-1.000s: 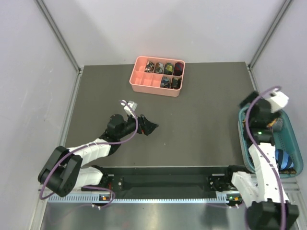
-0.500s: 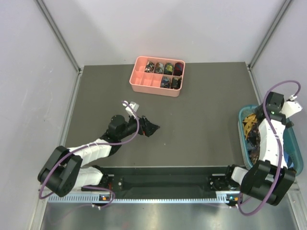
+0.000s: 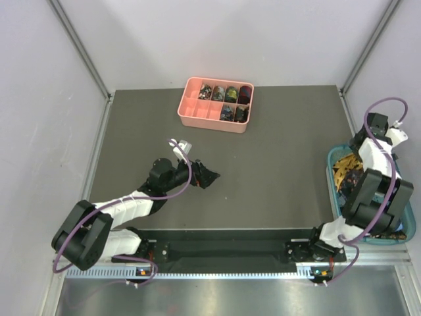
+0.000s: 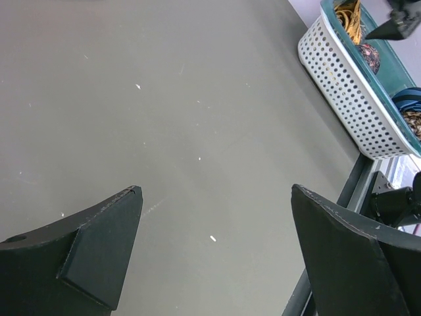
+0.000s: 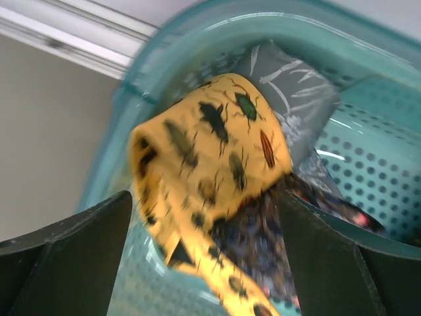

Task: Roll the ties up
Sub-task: Grab a tie with the right arm

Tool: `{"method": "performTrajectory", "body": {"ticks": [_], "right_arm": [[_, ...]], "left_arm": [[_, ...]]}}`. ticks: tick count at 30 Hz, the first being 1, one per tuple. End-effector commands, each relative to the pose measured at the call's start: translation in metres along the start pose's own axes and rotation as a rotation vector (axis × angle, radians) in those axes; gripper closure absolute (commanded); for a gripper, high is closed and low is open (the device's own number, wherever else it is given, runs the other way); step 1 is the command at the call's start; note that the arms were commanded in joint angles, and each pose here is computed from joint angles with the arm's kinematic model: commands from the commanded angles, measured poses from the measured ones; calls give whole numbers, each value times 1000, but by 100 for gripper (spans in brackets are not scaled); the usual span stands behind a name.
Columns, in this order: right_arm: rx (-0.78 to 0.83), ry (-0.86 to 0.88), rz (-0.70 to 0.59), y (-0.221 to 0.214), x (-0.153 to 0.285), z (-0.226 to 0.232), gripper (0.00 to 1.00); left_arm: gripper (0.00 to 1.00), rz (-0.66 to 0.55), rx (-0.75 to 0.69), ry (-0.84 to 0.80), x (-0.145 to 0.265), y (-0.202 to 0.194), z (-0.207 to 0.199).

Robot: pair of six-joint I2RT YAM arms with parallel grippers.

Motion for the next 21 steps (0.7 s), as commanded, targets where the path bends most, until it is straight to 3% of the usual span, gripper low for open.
{"method": "performTrajectory", "body": {"ticks": [1,3,4,6,7,9,10,14,21], "right_arm": [[-63,-3,-5,12,-28,6,9],[-91,-10,2,14,-38,9,16],[-85,-31,19,11,-45,10,27],[-87,-63,2,15,-46,9,38],[-89,-75,-20,18,-41,8,55],[-71,-140,-86,21,-29,7,78],[-62,-137,-125,25,-16,11,97],[2,-166,-224,33,25,16,100],[86,53,-399,38,117,22,100]], "left_arm": [[1,-55,-58,-46,-5,16,-12],[1,-53,-59,-42,-5,16,-11],[1,-53,-62,-44,-6,16,-12],[1,-51,-62,-42,-6,16,-11],[1,-48,-62,-40,-7,15,-11],[1,-49,-68,-42,-6,16,-12],[1,-46,-74,-44,-6,16,-12],[1,-45,-95,-42,-6,16,-16],[1,-54,-109,-42,-4,17,-19]]}}
Point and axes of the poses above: each gripper's point midway between its finger pads, its own x axis back along the fingers, its own z axis along the line the jaws close on, y = z × x, the point moved 9 cm from there along x, back along the fingers, and after that the axes turned 10 degrees about x, right-handed, at the moved point
